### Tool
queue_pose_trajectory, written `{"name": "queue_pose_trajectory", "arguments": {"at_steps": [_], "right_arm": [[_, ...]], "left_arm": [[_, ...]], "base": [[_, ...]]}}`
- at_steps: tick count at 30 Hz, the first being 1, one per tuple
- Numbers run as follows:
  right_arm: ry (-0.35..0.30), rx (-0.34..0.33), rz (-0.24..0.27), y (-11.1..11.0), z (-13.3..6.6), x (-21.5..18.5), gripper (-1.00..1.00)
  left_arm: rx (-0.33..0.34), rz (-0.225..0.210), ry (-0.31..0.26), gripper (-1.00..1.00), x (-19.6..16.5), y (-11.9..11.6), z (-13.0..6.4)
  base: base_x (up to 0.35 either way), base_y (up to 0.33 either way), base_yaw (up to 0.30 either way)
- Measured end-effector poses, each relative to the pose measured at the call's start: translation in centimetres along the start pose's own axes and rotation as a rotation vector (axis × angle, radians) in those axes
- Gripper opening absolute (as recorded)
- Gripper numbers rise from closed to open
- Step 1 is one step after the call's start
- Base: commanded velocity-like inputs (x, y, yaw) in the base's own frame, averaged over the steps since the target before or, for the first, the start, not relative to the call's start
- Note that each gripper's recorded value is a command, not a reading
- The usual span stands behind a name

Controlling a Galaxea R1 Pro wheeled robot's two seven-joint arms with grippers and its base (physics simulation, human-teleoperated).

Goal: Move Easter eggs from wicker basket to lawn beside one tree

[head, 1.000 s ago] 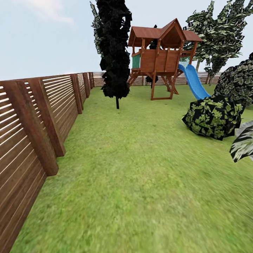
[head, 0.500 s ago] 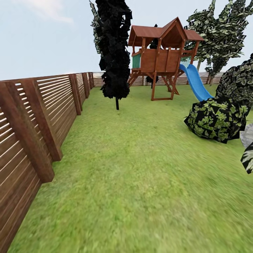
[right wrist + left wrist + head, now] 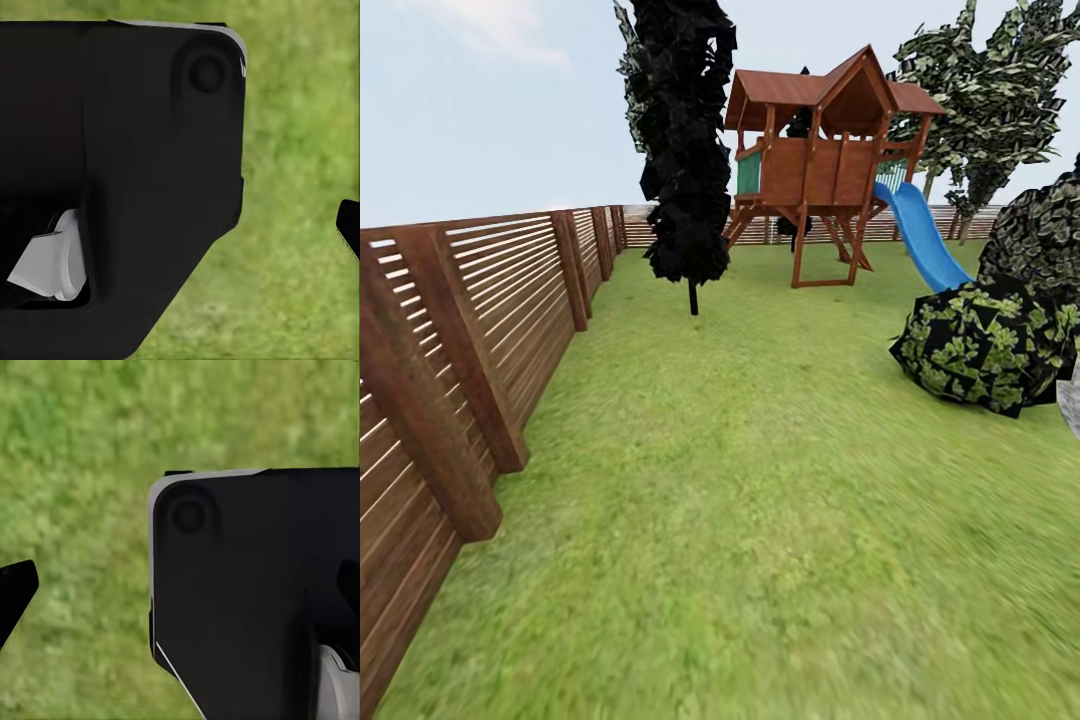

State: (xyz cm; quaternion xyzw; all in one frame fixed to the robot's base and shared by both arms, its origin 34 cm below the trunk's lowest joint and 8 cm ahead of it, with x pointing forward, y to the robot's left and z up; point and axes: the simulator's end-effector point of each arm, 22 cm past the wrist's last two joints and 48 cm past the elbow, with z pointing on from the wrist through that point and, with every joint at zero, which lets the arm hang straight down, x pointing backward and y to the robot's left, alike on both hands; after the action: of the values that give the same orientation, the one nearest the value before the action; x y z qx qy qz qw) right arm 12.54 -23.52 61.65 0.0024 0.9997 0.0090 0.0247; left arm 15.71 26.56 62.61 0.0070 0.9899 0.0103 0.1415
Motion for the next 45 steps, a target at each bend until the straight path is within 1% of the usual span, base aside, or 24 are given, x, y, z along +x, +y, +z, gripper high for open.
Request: {"name": "queue_pose_trajectory", "arguments": {"at_steps": [35,39,45], "right_arm": [[-0.001,0.000,0.003,0.06,0.00,-0.02,1.00],[-0.003,-0.005,0.004,0.44,0.00,-0.11,1.00],[-0.004,-0.005,0.008,0.45,0.00,-0.16,1.00]], "left_arm": [[0.001,0.002,0.001,1.00,0.00,-0.02,0.01],[-0.002,-0.004,0.003,1.00,0.04,0.06,0.01],[-0.004,-0.009,0.005,1.00,0.11,0.09,0.00]], "base": [[0.336,0.000,0.000],[0.336,0.000,0.000],[0.336,0.000,0.000]]}}
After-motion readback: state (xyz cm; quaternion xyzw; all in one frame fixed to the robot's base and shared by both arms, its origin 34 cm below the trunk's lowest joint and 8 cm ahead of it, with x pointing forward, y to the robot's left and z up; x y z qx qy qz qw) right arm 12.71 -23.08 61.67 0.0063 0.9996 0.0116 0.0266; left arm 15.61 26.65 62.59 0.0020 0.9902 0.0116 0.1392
